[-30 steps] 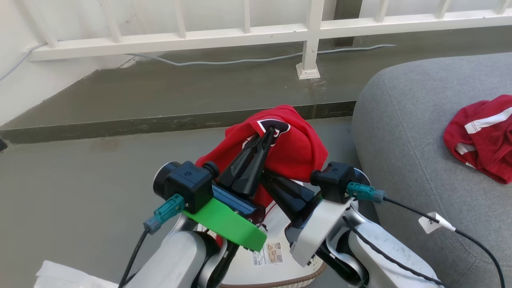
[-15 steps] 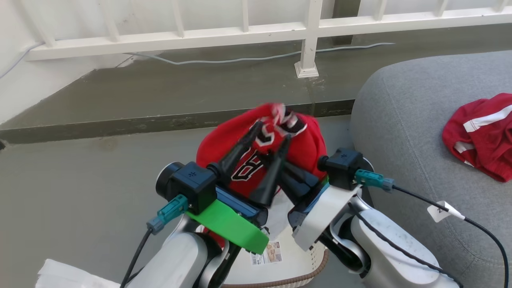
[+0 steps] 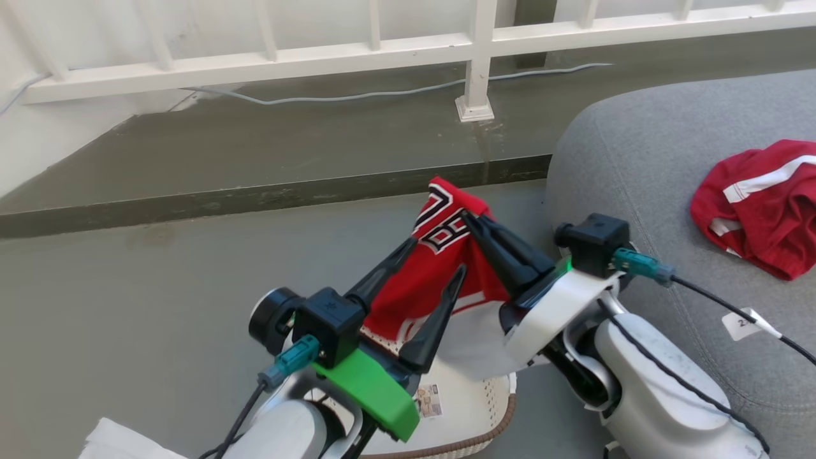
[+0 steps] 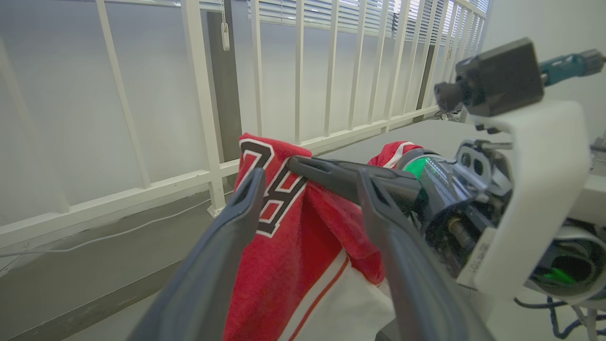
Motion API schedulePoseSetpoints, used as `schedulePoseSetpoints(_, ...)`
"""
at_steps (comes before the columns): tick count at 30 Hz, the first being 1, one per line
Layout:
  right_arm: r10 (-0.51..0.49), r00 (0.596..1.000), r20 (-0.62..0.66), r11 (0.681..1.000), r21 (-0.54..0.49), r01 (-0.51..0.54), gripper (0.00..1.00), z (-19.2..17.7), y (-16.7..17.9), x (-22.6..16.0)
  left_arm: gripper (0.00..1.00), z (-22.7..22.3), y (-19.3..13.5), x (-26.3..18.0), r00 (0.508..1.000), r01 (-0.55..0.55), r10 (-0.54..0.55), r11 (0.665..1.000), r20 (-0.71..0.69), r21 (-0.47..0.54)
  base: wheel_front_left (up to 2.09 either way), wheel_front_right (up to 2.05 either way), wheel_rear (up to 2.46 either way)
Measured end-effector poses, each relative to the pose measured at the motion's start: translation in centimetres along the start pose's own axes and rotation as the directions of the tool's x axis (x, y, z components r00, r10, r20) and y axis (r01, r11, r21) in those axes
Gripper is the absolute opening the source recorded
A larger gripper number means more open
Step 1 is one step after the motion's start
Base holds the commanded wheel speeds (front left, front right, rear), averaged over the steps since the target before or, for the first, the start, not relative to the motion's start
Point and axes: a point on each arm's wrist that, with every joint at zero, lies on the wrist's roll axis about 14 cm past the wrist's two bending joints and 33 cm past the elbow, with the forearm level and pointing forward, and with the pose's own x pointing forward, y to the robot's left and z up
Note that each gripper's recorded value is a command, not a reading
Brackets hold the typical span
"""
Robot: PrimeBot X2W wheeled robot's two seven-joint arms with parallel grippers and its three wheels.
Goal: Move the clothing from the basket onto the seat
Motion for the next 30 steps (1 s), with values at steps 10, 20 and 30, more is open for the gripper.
schedulePoseSetpoints(10, -0.147, 0.989, -0.002, 0.989, 0.005, 0.147, 0.00, -0.2, -4.8, -1.7, 1.00, -2.8, -1.4, -0.1, 0.993, 0.061, -0.063, 0.998, -0.099, -0.023, 0.00, 0.00, 0.00)
schedulePoseSetpoints(20, -0.282, 0.960, -0.006, 0.959, 0.016, 0.282, 0.00, -0.7, -8.8, -3.8, 1.00, -4.8, -2.7, 0.6, 0.979, 0.127, -0.135, 0.990, -0.155, -0.060, 0.00, 0.00, 0.00)
schedulePoseSetpoints(30, -0.461, 0.887, 0.001, 0.887, 0.016, 0.461, 0.00, -0.9, -14.0, -7.7, 1.00, -7.7, -4.3, 1.9, 0.946, 0.218, -0.237, 0.970, -0.221, -0.108, 0.00, 0.00, 0.00)
